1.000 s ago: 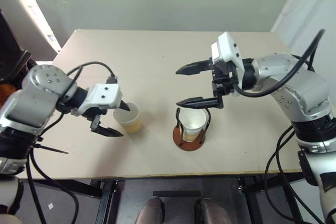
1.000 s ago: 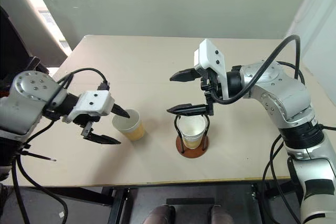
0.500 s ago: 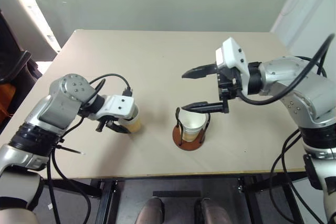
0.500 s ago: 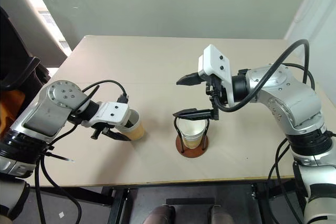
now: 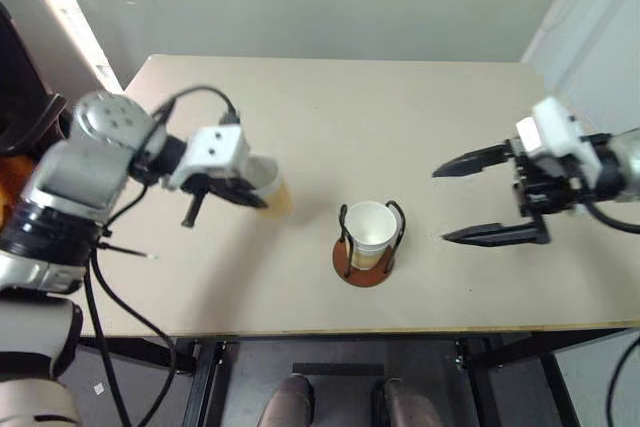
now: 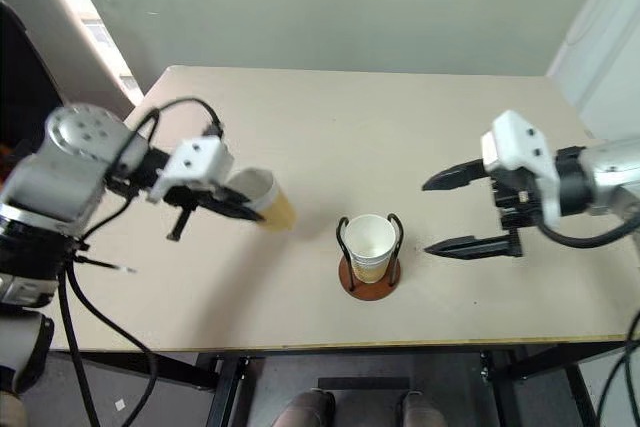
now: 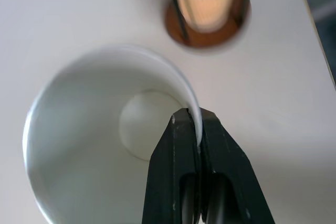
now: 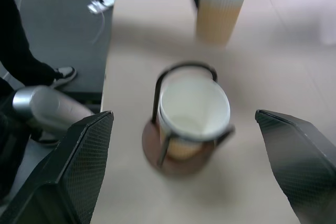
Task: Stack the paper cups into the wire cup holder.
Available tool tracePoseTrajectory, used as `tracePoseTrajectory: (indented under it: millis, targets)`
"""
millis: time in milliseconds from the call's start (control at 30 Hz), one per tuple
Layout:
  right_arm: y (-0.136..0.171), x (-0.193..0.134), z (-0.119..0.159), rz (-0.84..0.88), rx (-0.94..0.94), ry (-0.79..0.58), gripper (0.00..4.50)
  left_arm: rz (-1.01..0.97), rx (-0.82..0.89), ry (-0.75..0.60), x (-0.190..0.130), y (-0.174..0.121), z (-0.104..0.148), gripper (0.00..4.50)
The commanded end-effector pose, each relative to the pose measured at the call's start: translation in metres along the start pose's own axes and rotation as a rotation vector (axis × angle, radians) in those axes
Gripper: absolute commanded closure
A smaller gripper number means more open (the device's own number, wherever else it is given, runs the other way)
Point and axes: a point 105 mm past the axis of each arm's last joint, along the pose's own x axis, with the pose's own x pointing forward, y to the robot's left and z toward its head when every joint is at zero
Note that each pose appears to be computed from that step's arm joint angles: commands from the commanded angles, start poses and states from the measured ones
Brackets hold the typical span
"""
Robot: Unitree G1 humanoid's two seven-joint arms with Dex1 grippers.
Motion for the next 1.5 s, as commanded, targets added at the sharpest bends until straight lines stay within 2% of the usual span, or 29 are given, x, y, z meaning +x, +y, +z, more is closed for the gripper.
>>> tracePoseTrajectory:
  millis: [33,200,433,567,833,1233,1500]
  targets:
    - [-0.001,-0.030,0.001,-0.113,0.001,-0.032,0.00,-0.041,0.135,-0.166,-0.007,0.011,0.052,4.47]
    - [0.006,-0.035,-0.009,-0.140,0.056,-0.063,0.00,-0.143,0.292,-0.292,0.009,0.016,0.102,4.47]
    - [0.011,-0.033,-0.007,-0.174,0.047,-0.060,0.00,-0.295,0.478,-0.284,0.052,0.016,0.133,4.47]
    - [0.017,-0.035,-0.008,-0.193,0.056,-0.043,0.00,-0.391,0.535,-0.245,0.071,0.005,0.132,4.47]
    - [0.025,-0.040,-0.011,-0.227,0.076,-0.016,0.00,-0.473,0.577,-0.190,0.080,-0.005,0.124,4.47]
    - [0.034,-0.048,-0.012,-0.290,0.089,0.014,0.00,-0.518,0.633,-0.146,0.089,-0.007,0.115,4.47]
    - [0.037,-0.049,-0.012,-0.309,0.089,0.022,0.00,-0.502,0.649,-0.115,0.103,0.001,0.112,4.47]
